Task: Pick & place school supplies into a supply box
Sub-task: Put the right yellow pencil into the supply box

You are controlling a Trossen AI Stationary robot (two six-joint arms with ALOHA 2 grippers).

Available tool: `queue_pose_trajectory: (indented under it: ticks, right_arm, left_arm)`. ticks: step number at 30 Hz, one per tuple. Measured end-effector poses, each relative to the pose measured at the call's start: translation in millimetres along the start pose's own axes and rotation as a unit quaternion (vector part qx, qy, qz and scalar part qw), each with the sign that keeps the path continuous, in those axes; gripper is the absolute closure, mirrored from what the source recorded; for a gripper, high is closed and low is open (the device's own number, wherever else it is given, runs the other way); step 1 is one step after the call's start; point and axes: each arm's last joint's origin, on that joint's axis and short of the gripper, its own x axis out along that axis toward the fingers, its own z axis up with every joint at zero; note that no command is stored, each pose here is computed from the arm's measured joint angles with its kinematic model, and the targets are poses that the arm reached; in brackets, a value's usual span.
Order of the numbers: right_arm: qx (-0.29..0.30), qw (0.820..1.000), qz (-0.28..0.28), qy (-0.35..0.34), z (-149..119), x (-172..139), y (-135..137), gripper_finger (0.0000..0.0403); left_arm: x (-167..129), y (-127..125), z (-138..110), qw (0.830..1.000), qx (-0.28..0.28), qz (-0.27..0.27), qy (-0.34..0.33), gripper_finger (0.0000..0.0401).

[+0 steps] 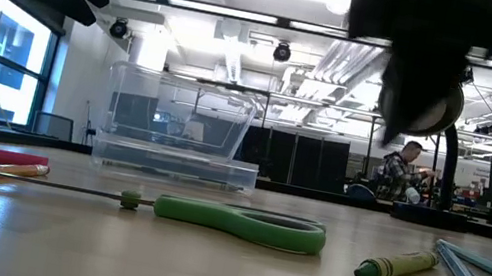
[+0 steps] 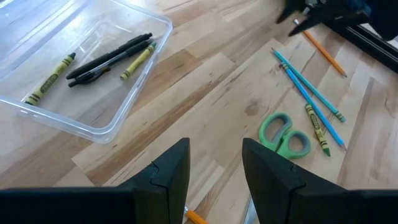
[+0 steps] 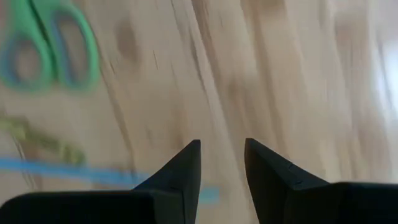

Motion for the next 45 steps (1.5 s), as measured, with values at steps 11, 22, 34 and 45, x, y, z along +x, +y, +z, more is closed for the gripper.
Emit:
queue_pose_trajectory:
  ticks: [11, 22, 34, 45]
  right_arm:
    - [0.179, 0.96, -0.182, 0.117, -67.2, -24.9, 8.4, 0.0309]
    - [0.304, 0.924, -0.226, 0.062, -106.5, -49.7, 18.0, 0.0308]
    - [0.415, 0.886, -0.168, 0.124, -160.4, 10.4, -8.1, 0.0308]
    - [0.432, 0.885, -0.139, 0.104, -162.6, 14.5, -20.0, 0.0308]
  left_arm:
    - [0.0, 0.0, 0.1, 1.0, 0.009, 0.0, -0.002, 0.0222]
    - [0.0, 0.0, 0.1, 1.0, 0.009, 0.0, -0.002, 0.0222]
    - [0.0, 0.0, 0.8, 1.0, 0.009, 0.002, -0.014, 0.0222]
    - [0.1, -1.1, 1.6, 1.0, 0.003, -0.001, -0.021, 0.0222]
